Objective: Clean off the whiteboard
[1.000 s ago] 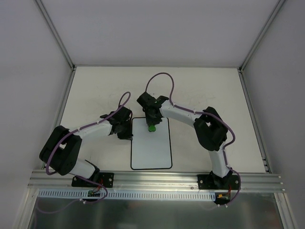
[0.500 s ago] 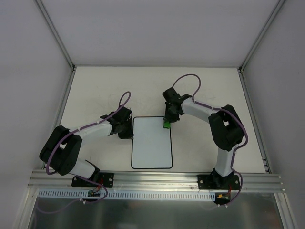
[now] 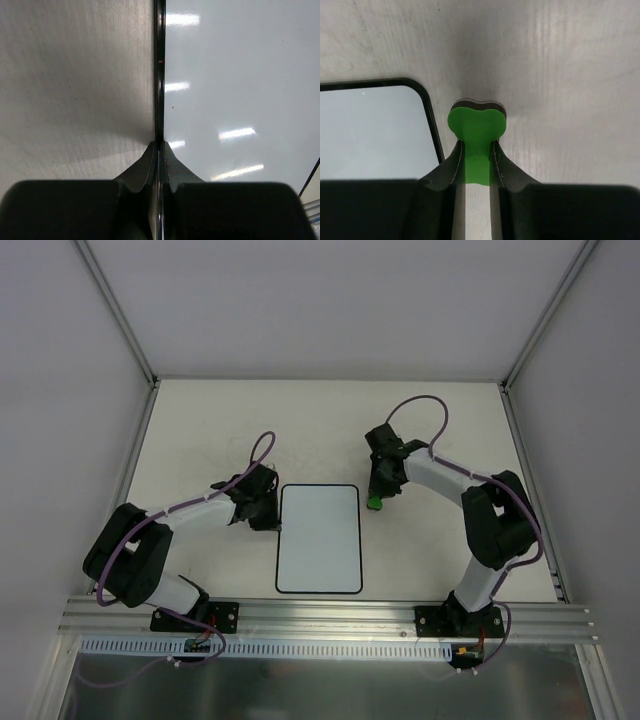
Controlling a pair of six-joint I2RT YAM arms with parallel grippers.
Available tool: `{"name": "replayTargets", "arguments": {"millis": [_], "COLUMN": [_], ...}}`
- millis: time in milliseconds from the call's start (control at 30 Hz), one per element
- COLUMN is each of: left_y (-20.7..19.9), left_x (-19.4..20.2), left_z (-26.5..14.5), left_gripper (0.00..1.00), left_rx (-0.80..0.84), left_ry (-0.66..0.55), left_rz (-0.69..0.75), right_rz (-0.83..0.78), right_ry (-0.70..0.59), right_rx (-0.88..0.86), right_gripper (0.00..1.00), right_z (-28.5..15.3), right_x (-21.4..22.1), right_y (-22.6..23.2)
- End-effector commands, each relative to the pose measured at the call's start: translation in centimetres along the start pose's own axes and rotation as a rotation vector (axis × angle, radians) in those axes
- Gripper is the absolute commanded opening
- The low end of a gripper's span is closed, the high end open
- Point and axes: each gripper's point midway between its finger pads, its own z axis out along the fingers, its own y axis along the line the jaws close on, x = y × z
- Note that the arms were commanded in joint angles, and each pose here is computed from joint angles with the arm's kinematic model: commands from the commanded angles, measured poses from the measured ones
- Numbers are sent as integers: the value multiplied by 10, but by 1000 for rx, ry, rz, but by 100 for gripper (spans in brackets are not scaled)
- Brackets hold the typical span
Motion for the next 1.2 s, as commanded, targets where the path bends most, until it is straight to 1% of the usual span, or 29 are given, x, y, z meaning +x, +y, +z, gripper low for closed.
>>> {"name": "replayTargets", "arguments": {"millis": [0, 133, 167, 267, 300, 367, 400, 433, 467, 500, 533, 567, 633, 667, 700, 733, 767, 800, 833, 867, 900, 933, 967, 1033, 1067, 1133, 1167], "left_y": [27, 18, 14, 6, 3, -3, -5, -7, -9, -10, -11, -14, -13, -13, -11, -10, -13, -9, -6, -8, -4, 0, 0, 9, 11, 20, 23], "left_x": [31, 24, 20, 10, 6, 0, -3, -5, -9, -11, -12, -15, -17, -21, -21, -22, -26, -31, -31, -36, -41, -40, -46, -53, -56, -61, -61], "left_z": [-1, -6, -9, -18, -21, -29, -32, -34, -40, -43, -45, -52, -59, -67, -71, -77, -88, -94, -99, -113, -121, -128, -145, -163, -181, -200, -217], "left_gripper": [0, 0, 6, 17, 25, 32, 36, 43, 46, 50, 57, 62, 70, 83, 91, 98, 99, 99, 99, 99, 99, 99, 99, 99, 99, 99, 99], "left_rx": [-105, -74, -56, -28, -15, 6, 14, 21, 34, 38, 42, 58, 59, 66, 62, 62, 80, 64, 56, 73, 57, 42, 56, 23, 33, 7, 24], "left_ry": [114, 91, 76, 36, 26, -2, -15, -24, -43, -51, -60, -80, -102, -136, -146, -163, -201, -236, -247, -296, -332, -346, -404, -480, -540, -622, -682], "left_rz": [-4, -7, -5, -2, -3, -1, 0, 3, 5, 5, 9, 15, 21, 25, 37, 41, 47, 54, 59, 66, 70, 81, 82, 90, 87, 86, 75], "right_rz": [-28, -15, -19, -38, -43, -52, -57, -60, -65, -66, -70, -69, -71, -73, -74, -73, -74, -69, -73, -69, -67, -64, -66, -64, -69, -63, -66], "right_ry": [-113, -86, -75, -44, -38, -27, -24, -16, -11, -5, 1, 2, -10, -16, -42, -57, -76, -118, -142, -168, -197, -260, -298, -388, -459, -547, -615], "right_rx": [26, 71, 78, 113, 118, 123, 124, 127, 129, 131, 133, 132, 123, 120, 106, 96, 85, 63, 60, 51, 45, 42, 43, 70, 64, 91, 82], "right_gripper": [0, 0, 0, 0, 1, 3, 7, 9, 15, 18, 21, 28, 36, 41, 53, 60, 67, 78, 84, 88, 96, 99, 99, 99, 99, 99, 99], "right_z": [-45, -41, -38, -31, -30, -26, -25, -23, -22, -21, -20, -20, -24, -26, -34, -38, -44, -55, -62, -70, -79, -98, -108, -131, -153, -178, -199], "right_x": [-22, -7, -3, 13, 16, 24, 27, 31, 32, 34, 36, 37, 37, 38, 33, 32, 29, 24, 21, 18, 15, 8, 3, -8, -12, -18, -20], "right_y": [-16, -39, -43, -56, -58, -64, -65, -67, -68, -68, -69, -70, -70, -71, -69, -69, -68, -67, -68, -68, -69, -73, -76, -87, -92, -105, -111]}}
